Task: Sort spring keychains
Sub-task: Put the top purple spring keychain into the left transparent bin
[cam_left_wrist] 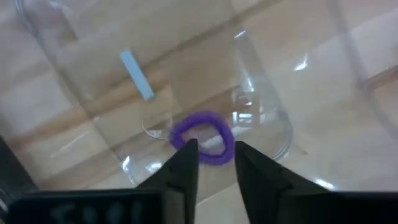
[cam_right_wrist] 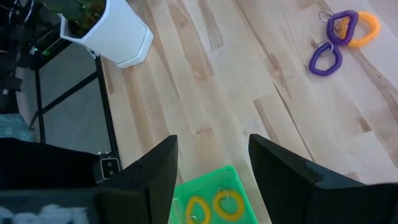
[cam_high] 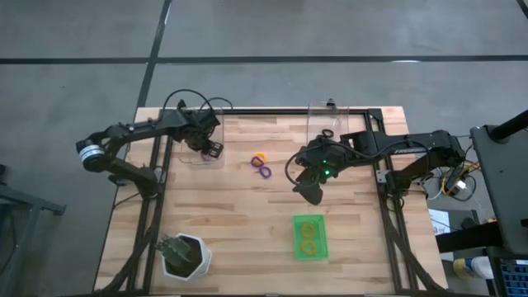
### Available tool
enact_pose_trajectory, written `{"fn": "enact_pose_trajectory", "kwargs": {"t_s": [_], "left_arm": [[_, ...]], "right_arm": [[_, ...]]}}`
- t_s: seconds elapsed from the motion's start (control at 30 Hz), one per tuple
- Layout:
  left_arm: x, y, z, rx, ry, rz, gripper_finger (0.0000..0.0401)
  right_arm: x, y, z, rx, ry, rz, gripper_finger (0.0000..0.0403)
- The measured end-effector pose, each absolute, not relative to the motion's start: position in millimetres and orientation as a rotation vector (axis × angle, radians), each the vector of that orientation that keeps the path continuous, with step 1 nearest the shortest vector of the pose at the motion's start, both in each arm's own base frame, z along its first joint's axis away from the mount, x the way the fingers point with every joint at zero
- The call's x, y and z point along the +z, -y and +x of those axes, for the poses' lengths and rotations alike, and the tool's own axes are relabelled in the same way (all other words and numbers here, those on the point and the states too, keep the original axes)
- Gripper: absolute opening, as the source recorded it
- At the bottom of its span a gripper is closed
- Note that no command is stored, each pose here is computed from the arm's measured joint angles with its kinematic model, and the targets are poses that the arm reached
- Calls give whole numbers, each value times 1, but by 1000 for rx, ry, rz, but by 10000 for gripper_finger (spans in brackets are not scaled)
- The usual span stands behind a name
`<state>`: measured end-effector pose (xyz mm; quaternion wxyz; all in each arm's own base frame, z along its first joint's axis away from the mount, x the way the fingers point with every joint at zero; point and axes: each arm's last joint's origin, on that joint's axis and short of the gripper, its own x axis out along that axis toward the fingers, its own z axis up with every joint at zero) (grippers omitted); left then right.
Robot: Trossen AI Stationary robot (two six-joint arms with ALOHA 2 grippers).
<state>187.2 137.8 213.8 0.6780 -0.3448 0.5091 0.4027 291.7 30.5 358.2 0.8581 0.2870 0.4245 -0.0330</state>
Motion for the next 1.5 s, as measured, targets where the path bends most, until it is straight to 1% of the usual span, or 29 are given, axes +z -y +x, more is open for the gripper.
{"fn": "enact_pose_trajectory", "kwargs": {"t_s": [0.13,0.27,0.4,0.53,0.63,0.7,0.87,1.03,1.37,1.5], "left_arm": [[230,-142,193,888,-1091,-748,140],[252,-145,204,848,-1004,-680,164],[274,-147,218,788,-895,-583,169],[295,-144,233,644,-792,-493,169],[304,-142,241,554,-732,-493,169],[304,-142,246,529,-711,-514,169],[293,-141,261,436,-732,-546,169],[272,-132,283,372,-795,-514,169],[214,-126,315,345,-991,-515,169],[191,-129,322,370,-1053,-513,169]], "right_arm": [[358,-30,292,-69,-892,603,192],[358,-30,292,-70,-893,603,192],[358,-30,292,-70,-893,603,192],[358,-30,292,-68,-893,599,192],[358,-30,292,-66,-894,595,192],[358,-30,292,-65,-893,593,192],[358,-30,292,-65,-894,592,192],[358,-30,292,-65,-893,592,192],[358,-30,292,-68,-894,600,192],[358,-30,292,-68,-894,600,192]]}}
